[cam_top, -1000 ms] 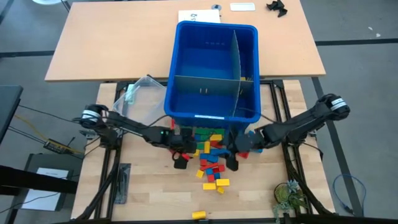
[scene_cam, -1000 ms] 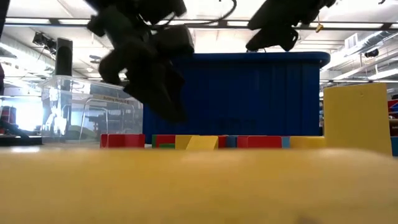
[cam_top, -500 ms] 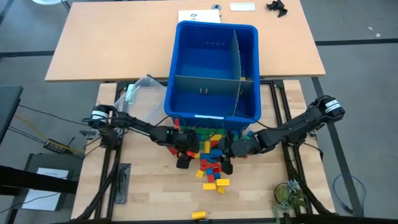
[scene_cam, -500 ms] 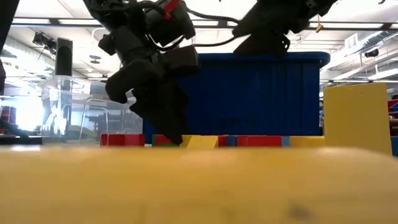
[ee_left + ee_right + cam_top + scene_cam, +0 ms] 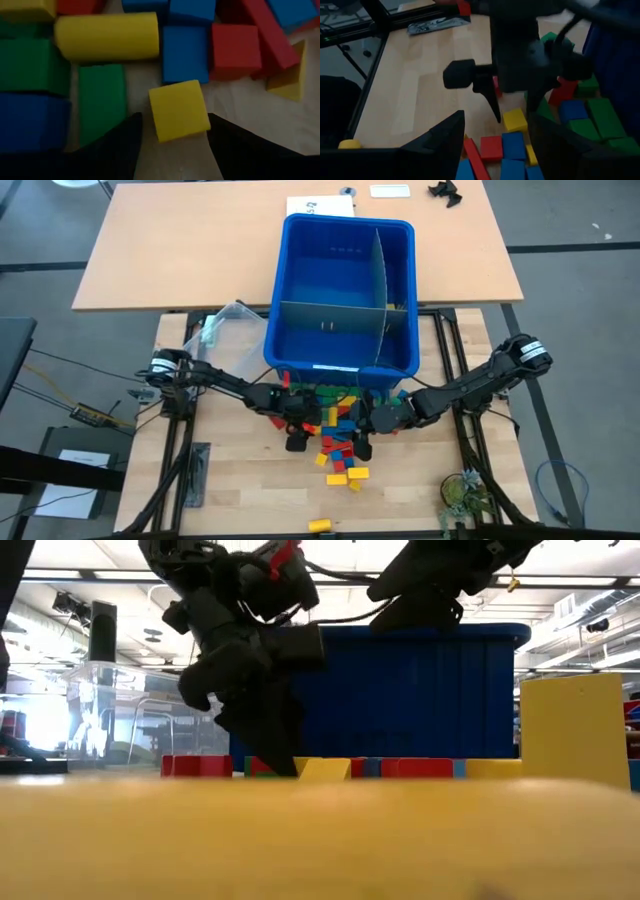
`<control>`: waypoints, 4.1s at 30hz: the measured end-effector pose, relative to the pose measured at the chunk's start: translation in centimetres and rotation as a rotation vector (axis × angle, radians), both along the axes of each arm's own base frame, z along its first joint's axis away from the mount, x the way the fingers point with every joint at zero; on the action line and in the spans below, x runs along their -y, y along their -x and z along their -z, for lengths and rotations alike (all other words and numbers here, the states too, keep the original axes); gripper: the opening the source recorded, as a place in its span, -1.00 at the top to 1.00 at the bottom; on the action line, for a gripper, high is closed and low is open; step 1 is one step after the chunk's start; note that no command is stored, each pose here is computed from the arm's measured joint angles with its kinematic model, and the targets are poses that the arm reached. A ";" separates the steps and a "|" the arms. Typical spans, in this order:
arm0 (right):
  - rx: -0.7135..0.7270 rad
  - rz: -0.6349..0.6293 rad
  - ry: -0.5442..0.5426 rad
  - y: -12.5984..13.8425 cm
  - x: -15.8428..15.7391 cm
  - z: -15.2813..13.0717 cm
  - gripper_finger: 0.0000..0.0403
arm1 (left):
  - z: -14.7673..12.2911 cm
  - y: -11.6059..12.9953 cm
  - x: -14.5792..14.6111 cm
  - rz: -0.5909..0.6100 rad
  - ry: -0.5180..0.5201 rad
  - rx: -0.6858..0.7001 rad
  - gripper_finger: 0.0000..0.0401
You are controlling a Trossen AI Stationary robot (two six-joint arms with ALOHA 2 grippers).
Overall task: Sort blocks
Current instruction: Put the yellow block into the blue bin
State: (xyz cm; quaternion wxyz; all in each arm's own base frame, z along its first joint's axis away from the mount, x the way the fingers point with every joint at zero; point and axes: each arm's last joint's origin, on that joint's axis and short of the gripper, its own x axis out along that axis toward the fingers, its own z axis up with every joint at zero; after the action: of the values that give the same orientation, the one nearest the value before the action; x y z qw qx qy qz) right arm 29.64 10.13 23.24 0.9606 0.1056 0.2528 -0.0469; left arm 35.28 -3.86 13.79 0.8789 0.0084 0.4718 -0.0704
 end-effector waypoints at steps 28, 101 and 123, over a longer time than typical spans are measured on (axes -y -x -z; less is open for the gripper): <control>0.080 -0.157 0.152 0.9 -1.7 -3.3 0.16 | -4.2 -0.6 0.5 -0.007 0.011 -0.091 0.29; 0.220 -0.011 1.012 -0.3 3.1 -8.4 0.35 | -21.1 6.9 -3.0 -0.305 0.039 0.514 0.22; -0.179 0.680 0.405 7.3 23.4 -14.7 0.35 | -16.7 7.6 -2.5 -0.412 -0.093 0.375 0.22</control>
State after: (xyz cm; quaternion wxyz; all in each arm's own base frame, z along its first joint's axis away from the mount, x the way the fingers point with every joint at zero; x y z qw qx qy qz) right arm 22.32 -13.30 37.95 0.8657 -0.0127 0.2719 -0.4200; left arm 27.73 -1.41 30.51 0.9453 -0.0347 0.2953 0.1343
